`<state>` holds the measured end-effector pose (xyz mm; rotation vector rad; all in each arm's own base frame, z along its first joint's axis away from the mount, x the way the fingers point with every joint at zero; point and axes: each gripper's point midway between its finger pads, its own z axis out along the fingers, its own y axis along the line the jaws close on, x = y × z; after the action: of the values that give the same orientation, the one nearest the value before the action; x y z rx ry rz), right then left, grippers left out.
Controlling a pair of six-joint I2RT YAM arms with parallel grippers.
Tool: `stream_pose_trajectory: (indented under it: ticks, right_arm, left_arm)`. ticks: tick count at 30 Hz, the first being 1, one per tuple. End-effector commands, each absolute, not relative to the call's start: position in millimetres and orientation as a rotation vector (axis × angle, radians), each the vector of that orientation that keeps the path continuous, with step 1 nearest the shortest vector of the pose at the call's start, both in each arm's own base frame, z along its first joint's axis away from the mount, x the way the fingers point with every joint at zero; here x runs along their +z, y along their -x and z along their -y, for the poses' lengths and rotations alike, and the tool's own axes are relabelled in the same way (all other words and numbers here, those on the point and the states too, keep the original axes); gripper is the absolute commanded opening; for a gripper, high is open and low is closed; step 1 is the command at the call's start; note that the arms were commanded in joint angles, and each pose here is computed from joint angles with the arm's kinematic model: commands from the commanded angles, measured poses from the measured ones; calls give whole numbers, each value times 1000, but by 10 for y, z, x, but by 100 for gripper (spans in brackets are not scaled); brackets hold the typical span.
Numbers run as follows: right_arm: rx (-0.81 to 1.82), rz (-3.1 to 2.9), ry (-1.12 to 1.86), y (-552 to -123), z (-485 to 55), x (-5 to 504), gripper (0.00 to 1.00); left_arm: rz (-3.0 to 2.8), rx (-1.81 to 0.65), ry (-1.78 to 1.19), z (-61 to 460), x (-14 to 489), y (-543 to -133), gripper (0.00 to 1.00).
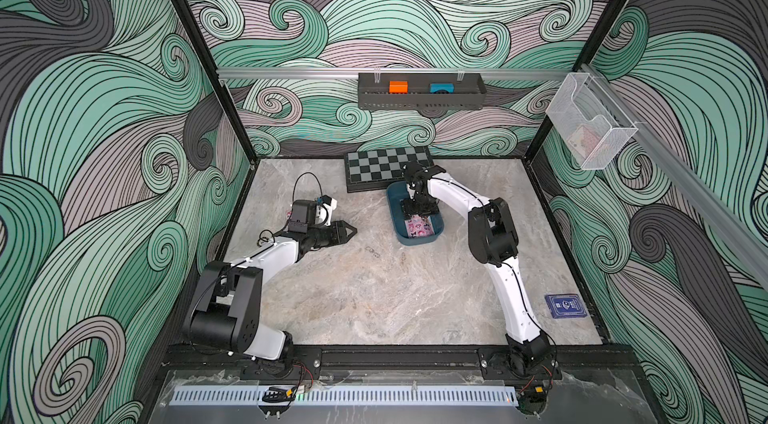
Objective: Take the stickers out of the storage box
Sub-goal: Pick up the sticker from the storage box.
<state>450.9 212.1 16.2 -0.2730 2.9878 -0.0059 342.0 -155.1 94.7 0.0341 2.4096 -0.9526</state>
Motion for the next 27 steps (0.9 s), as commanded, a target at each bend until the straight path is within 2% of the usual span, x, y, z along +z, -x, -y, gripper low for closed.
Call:
stream_pose_trajectory:
  ticks: [1, 3, 7, 18, 27]
  right_arm:
    - [35, -3016, 240, -4416, -2099, 200, 74]
    - [48, -3001, 238, -4426, -2110, 281, 72]
    - [80, -2975, 238, -4433, -2135, 407, 61]
    - [92, -2918, 242, -4469, -2130, 672, 57]
    - [92, -2889, 240, -4482, -2118, 786, 48]
  left_arm:
    - [-2389, -961, -83, 1601, 1049, -3456, 49]
    - [-2391, -960, -81, 1600, 1041, -3461, 49]
    - [-2396, -968, -81, 1609, 1026, -3460, 49]
    - [-2404, -962, -80, 1606, 994, -3473, 49]
    - [-2410, -967, -78, 1611, 967, -3475, 49]
